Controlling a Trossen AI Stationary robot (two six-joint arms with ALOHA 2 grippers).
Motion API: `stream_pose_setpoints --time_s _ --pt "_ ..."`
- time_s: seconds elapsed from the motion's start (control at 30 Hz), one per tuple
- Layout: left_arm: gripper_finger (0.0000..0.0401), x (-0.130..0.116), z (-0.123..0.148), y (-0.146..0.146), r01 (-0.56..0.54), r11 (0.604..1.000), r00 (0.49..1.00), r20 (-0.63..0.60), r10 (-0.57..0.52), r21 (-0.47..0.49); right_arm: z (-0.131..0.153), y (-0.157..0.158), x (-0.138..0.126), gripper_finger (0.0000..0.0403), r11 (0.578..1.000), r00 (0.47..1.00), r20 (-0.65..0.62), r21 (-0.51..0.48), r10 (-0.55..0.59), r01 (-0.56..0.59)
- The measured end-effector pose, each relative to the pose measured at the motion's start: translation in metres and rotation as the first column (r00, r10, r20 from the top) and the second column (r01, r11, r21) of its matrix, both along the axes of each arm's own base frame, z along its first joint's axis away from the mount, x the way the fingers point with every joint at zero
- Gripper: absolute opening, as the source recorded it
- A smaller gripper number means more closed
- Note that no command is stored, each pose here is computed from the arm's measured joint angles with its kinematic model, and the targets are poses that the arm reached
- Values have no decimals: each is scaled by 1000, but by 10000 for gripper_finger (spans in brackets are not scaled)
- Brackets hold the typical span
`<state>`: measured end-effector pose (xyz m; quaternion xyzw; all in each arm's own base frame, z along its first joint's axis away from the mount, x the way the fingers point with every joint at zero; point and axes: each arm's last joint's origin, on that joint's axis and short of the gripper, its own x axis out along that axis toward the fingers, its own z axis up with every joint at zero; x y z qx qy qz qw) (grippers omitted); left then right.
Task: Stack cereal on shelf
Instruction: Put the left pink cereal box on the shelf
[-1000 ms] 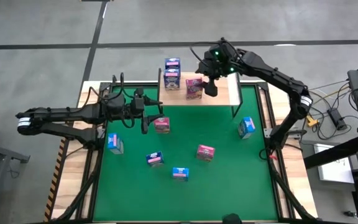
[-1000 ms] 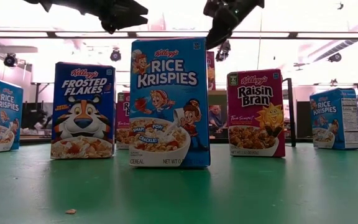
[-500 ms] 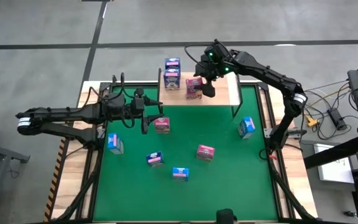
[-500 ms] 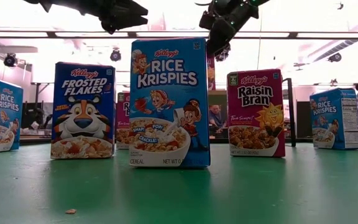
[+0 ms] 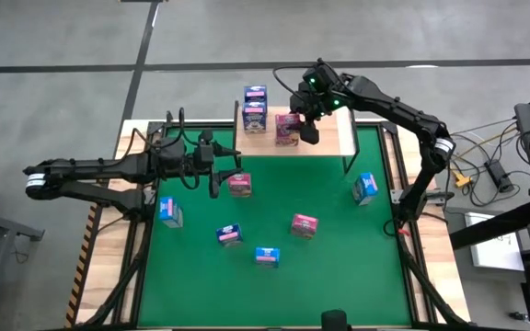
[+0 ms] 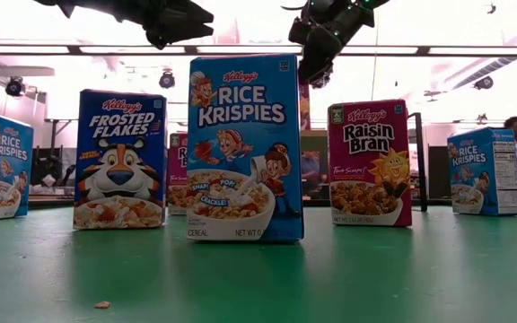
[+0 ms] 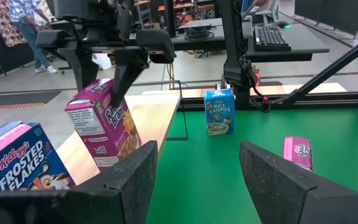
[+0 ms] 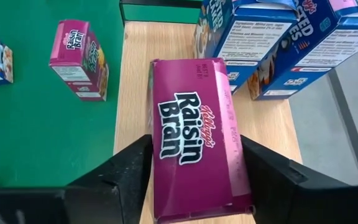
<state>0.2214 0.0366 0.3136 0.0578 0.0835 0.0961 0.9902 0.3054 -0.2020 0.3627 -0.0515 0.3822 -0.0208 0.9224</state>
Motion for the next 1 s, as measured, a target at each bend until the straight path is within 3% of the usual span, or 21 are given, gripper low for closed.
stream_pose_setpoints --time_s 0.4,0.7,1.0 --pt "210 0 0 0 0 1000 1000 1 0 0 1 -4 -2 176 1000 1000 8 -15 -3 4" --pt "210 0 0 0 0 1000 1000 0 0 0 7 -34 -17 174 992 995 75 -100 -70 78" --pt "210 0 0 0 2 1000 1000 -2 -2 11 4 -58 -34 173 982 994 59 -156 -95 103"
